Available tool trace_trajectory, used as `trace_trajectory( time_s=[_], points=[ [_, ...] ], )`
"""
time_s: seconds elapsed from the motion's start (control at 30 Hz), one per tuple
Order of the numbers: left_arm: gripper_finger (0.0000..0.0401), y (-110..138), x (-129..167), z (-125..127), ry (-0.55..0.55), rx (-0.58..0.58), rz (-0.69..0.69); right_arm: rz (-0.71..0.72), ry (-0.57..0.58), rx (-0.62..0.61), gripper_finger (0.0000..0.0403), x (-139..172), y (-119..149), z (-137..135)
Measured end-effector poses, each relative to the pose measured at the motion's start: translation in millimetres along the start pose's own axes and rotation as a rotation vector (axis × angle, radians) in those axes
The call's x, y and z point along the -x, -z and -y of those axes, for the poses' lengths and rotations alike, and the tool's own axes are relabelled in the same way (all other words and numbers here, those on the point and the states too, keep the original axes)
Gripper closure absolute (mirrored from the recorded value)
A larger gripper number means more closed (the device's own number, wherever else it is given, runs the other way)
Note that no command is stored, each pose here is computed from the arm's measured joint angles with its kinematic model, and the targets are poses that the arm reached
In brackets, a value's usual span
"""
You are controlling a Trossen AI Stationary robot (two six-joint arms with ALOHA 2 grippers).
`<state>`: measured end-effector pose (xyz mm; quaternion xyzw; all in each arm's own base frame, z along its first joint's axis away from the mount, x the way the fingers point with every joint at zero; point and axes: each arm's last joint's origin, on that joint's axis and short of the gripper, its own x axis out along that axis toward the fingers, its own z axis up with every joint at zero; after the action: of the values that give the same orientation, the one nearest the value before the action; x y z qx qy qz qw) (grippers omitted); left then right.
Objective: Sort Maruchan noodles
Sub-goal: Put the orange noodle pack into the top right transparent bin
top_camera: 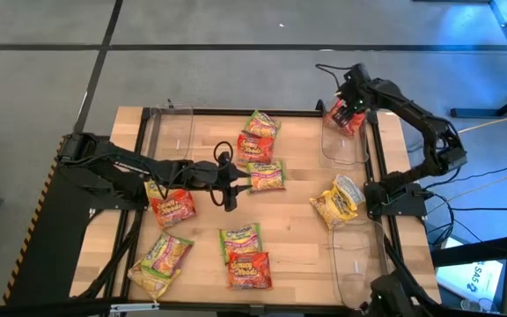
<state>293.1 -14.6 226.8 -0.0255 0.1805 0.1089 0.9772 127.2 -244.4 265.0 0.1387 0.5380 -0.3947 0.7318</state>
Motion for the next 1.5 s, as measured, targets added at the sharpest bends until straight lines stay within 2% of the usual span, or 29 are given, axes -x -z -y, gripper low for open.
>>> trace_trajectory(
  time_s=[0.2, 0.43, 0.6, 0.83, 1.07, 1.23, 1.3, 1.5],
  points=[
    [0.0243, 0, 0, 0, -0.002, 0.007, 0.0, 0.172, -0.193, 0.068, 0.0203, 40, -2, -36],
    [0.0243, 0, 0, 0, -0.003, 0.007, 0.001, 0.326, -0.411, 0.26, 0.0203, 84, 7, -113],
    [0.0237, -1, 0, -1, -0.046, 0.035, 0.017, 0.447, -0.509, 0.371, 0.0203, 90, 30, -166],
    [0.0191, 2, 3, -3, -0.05, 0.068, -0.035, 0.566, -0.641, 0.519, 0.0203, 77, 65, -224],
    [0.0183, -3, 33, -14, -0.048, 0.178, -0.126, 0.646, -0.734, 0.595, 0.0203, 69, 91, -249],
    [0.0183, 2, 60, -19, 0.003, 0.28, -0.278, 0.677, -0.77, 0.614, 0.0203, 68, 100, -256],
    [0.0184, 2, 73, -24, -0.031, 0.333, -0.373, 0.676, -0.776, 0.62, 0.0203, 68, 102, -257],
    [0.0185, 6, 108, -40, -0.233, 0.438, -0.706, 0.704, -0.787, 0.616, 0.0203, 72, 102, -259]
  ],
)
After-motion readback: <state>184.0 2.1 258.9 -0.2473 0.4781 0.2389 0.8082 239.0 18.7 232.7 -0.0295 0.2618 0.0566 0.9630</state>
